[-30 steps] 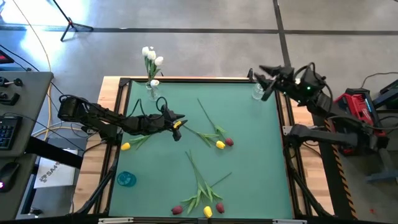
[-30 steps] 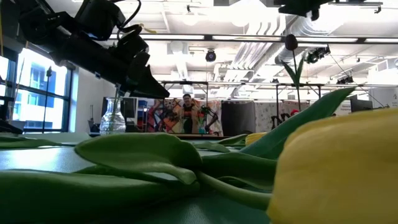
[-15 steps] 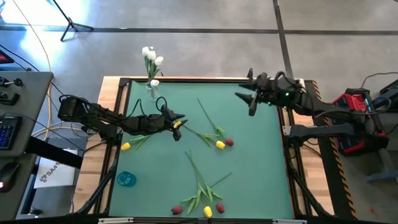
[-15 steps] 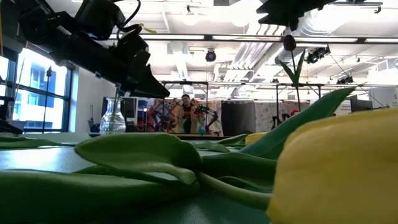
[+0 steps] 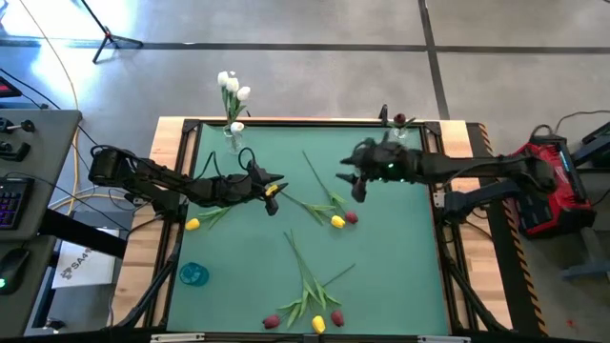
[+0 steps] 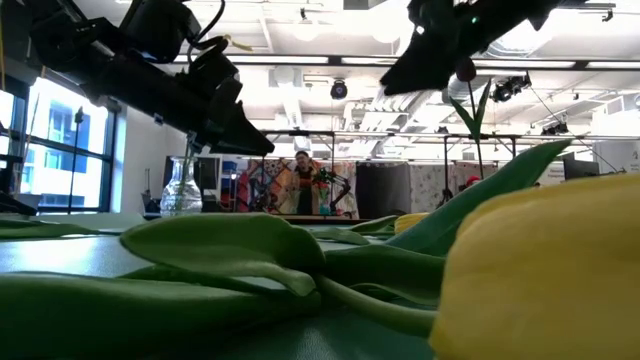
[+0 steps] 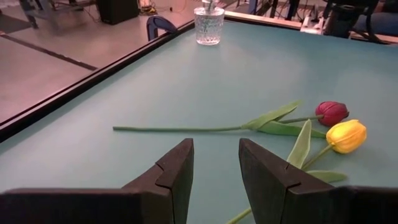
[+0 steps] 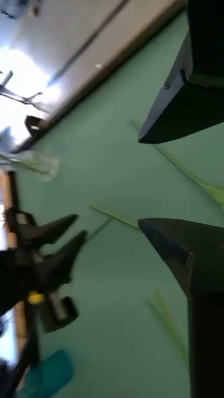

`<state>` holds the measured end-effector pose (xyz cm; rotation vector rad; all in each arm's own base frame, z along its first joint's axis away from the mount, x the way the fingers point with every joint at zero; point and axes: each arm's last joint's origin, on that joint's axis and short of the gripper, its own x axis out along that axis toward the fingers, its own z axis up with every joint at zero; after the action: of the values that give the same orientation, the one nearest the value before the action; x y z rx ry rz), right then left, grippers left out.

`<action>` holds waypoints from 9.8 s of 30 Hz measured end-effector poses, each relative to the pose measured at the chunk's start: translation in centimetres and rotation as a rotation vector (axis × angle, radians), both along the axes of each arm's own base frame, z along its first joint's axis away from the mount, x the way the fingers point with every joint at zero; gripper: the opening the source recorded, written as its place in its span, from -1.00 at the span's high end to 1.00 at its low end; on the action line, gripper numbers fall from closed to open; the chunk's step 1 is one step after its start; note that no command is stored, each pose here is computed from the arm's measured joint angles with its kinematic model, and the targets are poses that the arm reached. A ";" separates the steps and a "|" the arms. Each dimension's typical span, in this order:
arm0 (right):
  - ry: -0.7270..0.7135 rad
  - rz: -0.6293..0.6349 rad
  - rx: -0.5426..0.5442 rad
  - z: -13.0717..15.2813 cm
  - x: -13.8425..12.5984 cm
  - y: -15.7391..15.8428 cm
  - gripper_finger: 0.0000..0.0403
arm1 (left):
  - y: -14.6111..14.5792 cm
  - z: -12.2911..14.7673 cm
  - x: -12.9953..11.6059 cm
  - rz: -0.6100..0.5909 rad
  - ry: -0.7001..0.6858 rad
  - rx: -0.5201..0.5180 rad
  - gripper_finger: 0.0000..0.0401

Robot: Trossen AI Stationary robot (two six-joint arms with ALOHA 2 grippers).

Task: Sort flowers into vase by color
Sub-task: Put the red flower into the right transparent vase

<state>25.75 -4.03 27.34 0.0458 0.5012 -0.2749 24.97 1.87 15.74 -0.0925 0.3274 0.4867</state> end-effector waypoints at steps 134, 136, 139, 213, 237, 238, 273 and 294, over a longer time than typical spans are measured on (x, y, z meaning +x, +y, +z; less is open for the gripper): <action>0.328 0.117 0.310 0.6 8.7 4.6 0.35 | -2.0 2.3 2.5 -0.377 0.337 0.230 0.99; 0.241 0.053 0.247 2.6 7.9 4.9 0.29 | -1.7 2.4 2.5 -0.302 0.319 0.204 0.99; 0.124 -0.076 0.126 5.1 6.3 5.5 0.25 | -1.5 2.6 2.6 -0.193 0.281 0.179 1.00; -0.722 -0.026 0.231 -9.4 9.3 9.6 0.28 | -6.3 -1.1 1.3 -0.406 -0.207 0.250 1.00; -0.654 -0.031 0.170 -10.0 9.3 10.2 1.00 | -6.2 -1.3 2.0 -0.402 -0.201 0.203 0.95; -0.645 -0.031 0.165 -10.0 9.3 10.2 1.00 | -6.3 -1.4 2.0 -0.408 -0.200 0.202 0.91; -0.580 0.186 0.164 -10.1 9.8 8.1 1.00 | -5.5 -1.3 2.6 -0.393 -0.196 0.115 0.95; -0.658 0.027 0.162 -9.8 9.1 8.0 -0.08 | -5.4 -0.5 2.4 -0.314 -0.293 0.119 1.00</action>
<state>34.82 3.98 17.54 0.2773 -0.1311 -0.1770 27.41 -3.57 15.25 0.0042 0.0225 0.1755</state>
